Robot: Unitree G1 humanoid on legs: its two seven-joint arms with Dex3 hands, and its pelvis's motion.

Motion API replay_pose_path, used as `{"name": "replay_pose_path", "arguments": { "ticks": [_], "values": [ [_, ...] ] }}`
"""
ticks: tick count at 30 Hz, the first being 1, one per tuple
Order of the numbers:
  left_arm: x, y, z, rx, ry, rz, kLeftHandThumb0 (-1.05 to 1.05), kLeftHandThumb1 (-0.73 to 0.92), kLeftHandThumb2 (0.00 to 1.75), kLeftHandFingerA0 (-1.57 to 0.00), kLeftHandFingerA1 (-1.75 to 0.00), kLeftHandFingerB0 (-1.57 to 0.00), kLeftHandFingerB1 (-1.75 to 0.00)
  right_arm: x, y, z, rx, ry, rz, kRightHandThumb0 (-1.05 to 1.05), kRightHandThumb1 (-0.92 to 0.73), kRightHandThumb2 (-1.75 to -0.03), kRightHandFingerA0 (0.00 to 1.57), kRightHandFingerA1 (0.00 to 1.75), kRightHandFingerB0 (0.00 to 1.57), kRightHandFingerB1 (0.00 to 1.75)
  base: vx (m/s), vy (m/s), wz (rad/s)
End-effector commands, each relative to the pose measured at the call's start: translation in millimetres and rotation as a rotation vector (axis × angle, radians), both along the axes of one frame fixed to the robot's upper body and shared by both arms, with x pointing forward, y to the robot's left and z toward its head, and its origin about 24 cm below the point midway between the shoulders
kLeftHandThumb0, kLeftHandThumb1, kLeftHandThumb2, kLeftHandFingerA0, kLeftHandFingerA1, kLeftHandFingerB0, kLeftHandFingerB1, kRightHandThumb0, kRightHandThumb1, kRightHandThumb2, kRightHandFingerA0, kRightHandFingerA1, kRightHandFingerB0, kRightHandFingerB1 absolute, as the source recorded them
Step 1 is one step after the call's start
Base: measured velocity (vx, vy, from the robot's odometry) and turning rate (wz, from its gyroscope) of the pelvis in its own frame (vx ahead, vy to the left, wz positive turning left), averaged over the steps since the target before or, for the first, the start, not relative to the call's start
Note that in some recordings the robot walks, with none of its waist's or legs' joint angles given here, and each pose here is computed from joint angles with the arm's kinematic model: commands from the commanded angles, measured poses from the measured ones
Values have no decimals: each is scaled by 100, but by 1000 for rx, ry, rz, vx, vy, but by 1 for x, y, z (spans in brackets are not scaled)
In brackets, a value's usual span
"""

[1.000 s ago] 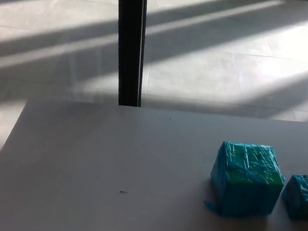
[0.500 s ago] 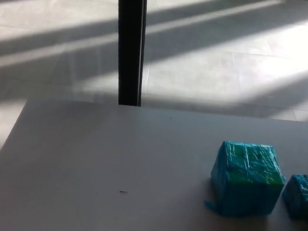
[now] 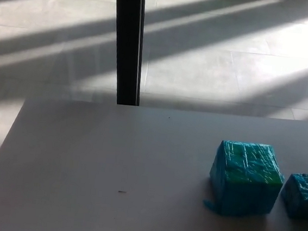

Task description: The robot uses its right hand to pick up the small cube kept on the middle on the desk and place it on the bigger cube kept next to it

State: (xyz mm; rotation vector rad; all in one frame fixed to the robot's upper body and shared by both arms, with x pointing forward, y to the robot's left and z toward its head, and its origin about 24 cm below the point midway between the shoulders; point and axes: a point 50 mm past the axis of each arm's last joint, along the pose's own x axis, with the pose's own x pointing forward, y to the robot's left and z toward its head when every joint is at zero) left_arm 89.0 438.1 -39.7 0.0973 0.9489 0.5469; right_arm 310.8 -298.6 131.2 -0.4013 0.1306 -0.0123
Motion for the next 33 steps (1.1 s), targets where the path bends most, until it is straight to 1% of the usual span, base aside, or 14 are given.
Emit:
{"name": "replay_pose_path", "arguments": {
  "ticks": [1, 2, 3, 4, 6, 10, 11, 12, 23, 24, 25, 26, 27, 33],
  "values": [
    [0, 4, 5, 15, -11, -10, -84, 77, 63, -45, -57, -37, -41, 5, -1, 11, -212, 84, 109, -73, -51, -86, 6, 40, 12, 41, 0, 0, 0],
    [0, 4, 5, 14, -11, -10, -84, 77, 63, -45, -57, -37, -41, 6, -1, 11, -220, 88, 113, -73, -51, -86, 6, 40, 12, 41, 0, 0, 0],
    [-1, 4, 5, 12, -14, -11, -83, 60, 102, -42, -63, -31, -53, 7, -2, 12, -235, 96, 118, -73, -50, -89, 2, 31, 10, 36, 0, 0, 0],
    [-1, 4, 5, 13, -12, -13, -85, 77, 63, -47, -57, -39, -42, 8, -2, 12, -268, 109, 120, -76, -66, -61, 0, 26, 13, 25, 0, 0, 0],
    [-1, 4, 5, 13, -12, -11, -86, 77, 63, -50, -59, -39, -42, 10, -1, 13, -333, 131, 123, -97, -59, -93, 0, 0, 11, 18, 0, 0, 0],
    [0, 5, 6, 29, -4, -32, -87, 78, 63, -49, -58, -39, -42, 14, 4, 13, -452, 136, 154, -102, -59, -94, 0, 4, 3, 0, 0, 0, 0],
    [0, 5, 7, 25, -8, -29, -83, 60, 103, -42, -63, -31, -52, 15, 6, 13, -482, 141, 163, -102, -58, -94, 0, 12, 0, 0, 0, 0, 0],
    [0, 5, 7, 14, -19, -8, -85, 76, 63, -45, -57, -38, -42, 16, 7, 12, -516, 149, 171, -101, -57, -95, 0, 13, 0, 0, 0, 0, 0],
    [2, 5, 7, 18, -12, -19, -85, 77, 63, -42, -56, -40, -43, 19, 26, 0, -594, 197, 250, -97, -55, -93, 0, 14, 0, 0, 0, 0, 0],
    [2, 5, 8, 20, -12, -21, -84, 59, 101, -39, -62, -36, -54, 20, 28, -1, -601, 199, 257, -98, -55, -92, 0, 12, 0, 0, 0, 0, 0],
    [2, 6, 8, 18, -16, -21, -86, 77, 64, -44, -58, -39, -44, 20, 30, -2, -596, 197, 264, -98, -55, -93, 0, 11, 0, 0, 0, 0, 0],
    [2, 5, 7, 16, -16, -22, -84, 59, 101, -40, -63, -36, -54, 21, 33, -4, -592, 196, 266, -98, -55, -93, 0, 10, 0, 0, 0, 0, 0],
    [2, 5, 7, 16, -13, -19, -85, 77, 64, -45, -56, -39, -43, 22, 36, -6, -591, 195, 269, -98, -56, -93, 0, 7, 0, 0, 0, 0, 0],
    [2, 5, 7, 14, -14, -25, -87, 76, 63, -39, -57, -40, -43, 28, 36, -20, -596, 229, 248, -98, -57, -90, 0, 5, 2, 0, 0, 0, 0]
  ]
}}
